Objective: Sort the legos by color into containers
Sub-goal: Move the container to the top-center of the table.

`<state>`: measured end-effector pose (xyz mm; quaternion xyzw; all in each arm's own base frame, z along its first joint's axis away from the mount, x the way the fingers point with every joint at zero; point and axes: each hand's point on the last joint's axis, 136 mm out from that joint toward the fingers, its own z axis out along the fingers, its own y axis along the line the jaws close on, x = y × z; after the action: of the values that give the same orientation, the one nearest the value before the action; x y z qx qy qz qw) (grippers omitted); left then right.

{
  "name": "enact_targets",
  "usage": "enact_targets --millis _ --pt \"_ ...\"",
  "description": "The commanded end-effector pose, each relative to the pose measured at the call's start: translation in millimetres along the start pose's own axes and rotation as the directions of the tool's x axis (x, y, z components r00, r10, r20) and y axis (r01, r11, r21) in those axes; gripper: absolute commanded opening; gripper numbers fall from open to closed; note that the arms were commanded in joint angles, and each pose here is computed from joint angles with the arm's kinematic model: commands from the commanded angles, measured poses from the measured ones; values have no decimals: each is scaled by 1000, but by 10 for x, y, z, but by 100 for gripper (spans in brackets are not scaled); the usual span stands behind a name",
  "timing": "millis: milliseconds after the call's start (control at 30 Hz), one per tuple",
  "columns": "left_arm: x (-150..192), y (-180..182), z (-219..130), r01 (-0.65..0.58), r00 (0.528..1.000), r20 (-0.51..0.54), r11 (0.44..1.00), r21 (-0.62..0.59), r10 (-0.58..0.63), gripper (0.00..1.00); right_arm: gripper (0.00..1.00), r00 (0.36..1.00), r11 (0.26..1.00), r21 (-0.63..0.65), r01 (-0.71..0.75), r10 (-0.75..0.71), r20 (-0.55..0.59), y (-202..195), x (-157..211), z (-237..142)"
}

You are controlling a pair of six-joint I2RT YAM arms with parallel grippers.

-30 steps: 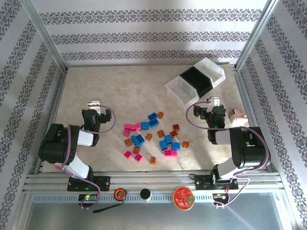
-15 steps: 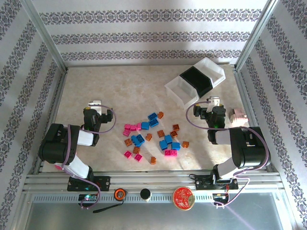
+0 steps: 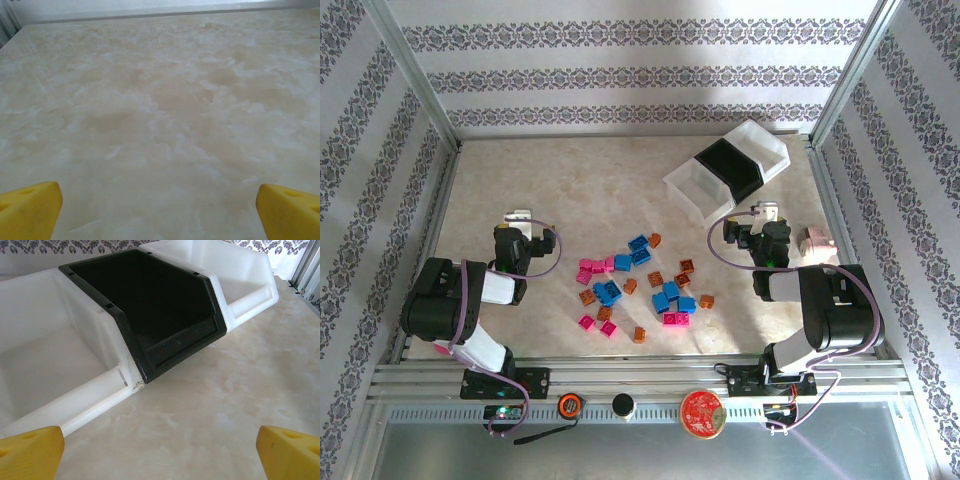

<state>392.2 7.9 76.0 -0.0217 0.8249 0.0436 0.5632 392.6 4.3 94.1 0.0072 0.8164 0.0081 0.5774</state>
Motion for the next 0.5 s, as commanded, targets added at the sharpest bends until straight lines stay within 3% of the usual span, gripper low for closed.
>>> enact_targets --millis 0,233,333,467 --pt "-143 163 8 31 998 49 997 -77 -28 100 98 999 1000 -8 -1 2 38 5 -137 17" --pt "-187 256 -44 52 996 73 991 -127 -43 100 98 999 1000 -10 -10 10 36 -6 -141 26" --pt "-281 194 -172 39 993 115 995 -89 -29 100 98 1000 1000 -24 -2 3 30 30 -227 -7" --pt "-495 298 -400 60 987 158 987 -152 -36 100 98 1000 999 32 -10 11 -27 0 -431 -135"
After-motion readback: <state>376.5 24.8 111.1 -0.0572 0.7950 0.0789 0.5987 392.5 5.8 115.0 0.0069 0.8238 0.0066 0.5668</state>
